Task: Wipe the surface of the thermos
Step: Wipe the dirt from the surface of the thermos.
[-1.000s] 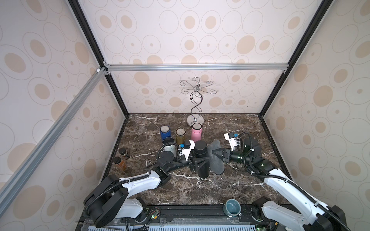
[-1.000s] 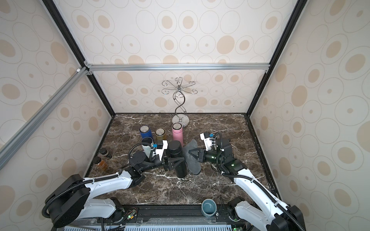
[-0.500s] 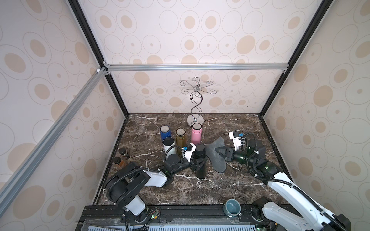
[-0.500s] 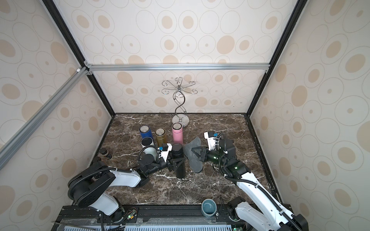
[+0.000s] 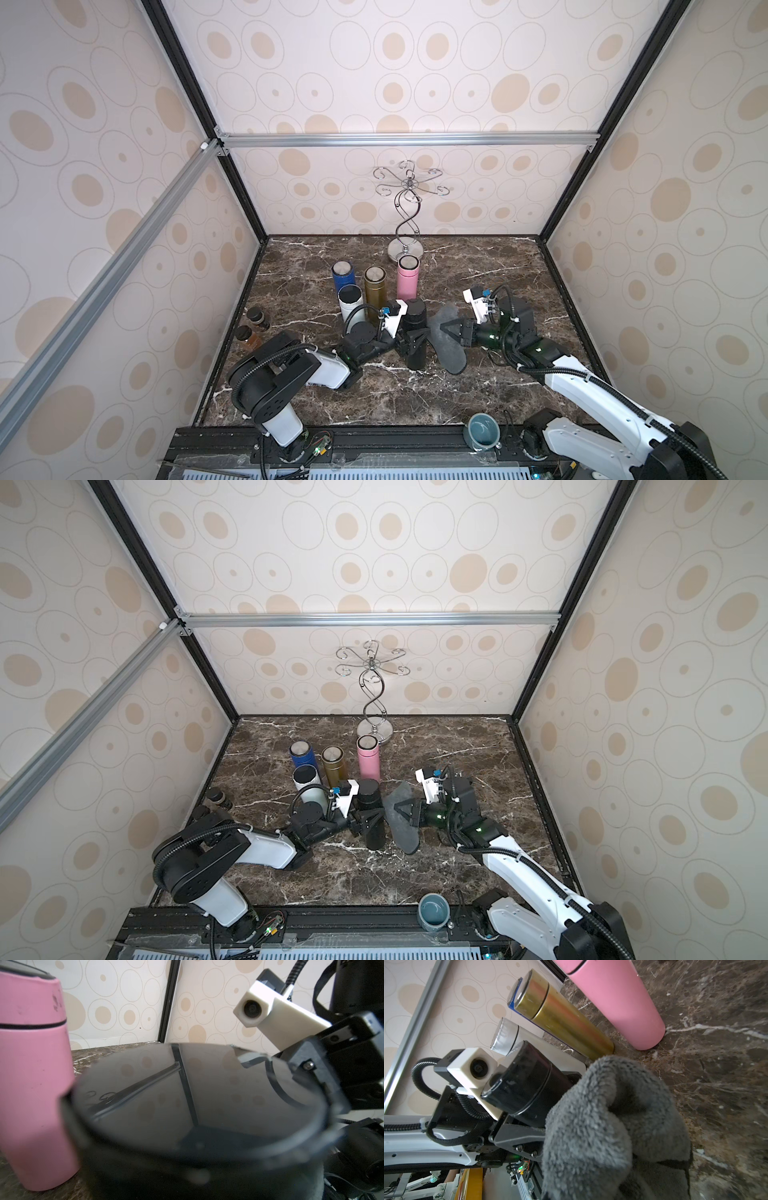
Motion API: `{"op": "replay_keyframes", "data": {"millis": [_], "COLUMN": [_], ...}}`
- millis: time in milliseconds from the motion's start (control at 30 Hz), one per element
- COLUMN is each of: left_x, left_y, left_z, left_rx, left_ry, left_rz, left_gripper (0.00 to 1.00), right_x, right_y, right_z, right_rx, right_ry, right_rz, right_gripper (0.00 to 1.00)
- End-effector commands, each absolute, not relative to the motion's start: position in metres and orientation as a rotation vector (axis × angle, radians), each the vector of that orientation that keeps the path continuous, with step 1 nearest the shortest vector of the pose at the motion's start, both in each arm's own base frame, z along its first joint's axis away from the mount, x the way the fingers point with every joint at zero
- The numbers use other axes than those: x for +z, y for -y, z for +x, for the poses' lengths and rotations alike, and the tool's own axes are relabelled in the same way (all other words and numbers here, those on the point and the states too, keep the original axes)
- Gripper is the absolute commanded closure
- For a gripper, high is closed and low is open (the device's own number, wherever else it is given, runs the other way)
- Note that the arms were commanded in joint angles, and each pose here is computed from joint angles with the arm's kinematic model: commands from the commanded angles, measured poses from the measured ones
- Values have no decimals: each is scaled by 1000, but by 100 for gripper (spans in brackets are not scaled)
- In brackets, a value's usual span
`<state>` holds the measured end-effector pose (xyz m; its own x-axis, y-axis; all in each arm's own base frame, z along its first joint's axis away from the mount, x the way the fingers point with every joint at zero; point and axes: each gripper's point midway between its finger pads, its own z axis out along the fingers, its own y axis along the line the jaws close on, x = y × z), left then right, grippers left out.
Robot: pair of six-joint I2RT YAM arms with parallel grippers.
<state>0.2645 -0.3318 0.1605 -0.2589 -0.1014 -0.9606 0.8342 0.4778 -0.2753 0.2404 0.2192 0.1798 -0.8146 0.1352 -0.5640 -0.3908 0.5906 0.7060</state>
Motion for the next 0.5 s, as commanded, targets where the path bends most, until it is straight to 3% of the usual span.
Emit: {"op": "replay_keyframes", "data": {"millis": [0,467], "left_x": [187,169], "left_y": [340,344], "left_z": [270,269], "left_rx": [-973,-759], "left_ry": [-1478,-1507], "left_rz": [664,695], "left_gripper": [100,100], "right_x": [172,309], "right_y": [-211,-196], "right_z": [234,244], "right_rx": [1088,957], "right_ry": [-2278,-1982], "right_rz": [-228,-279], "right_gripper": [100,100]}}
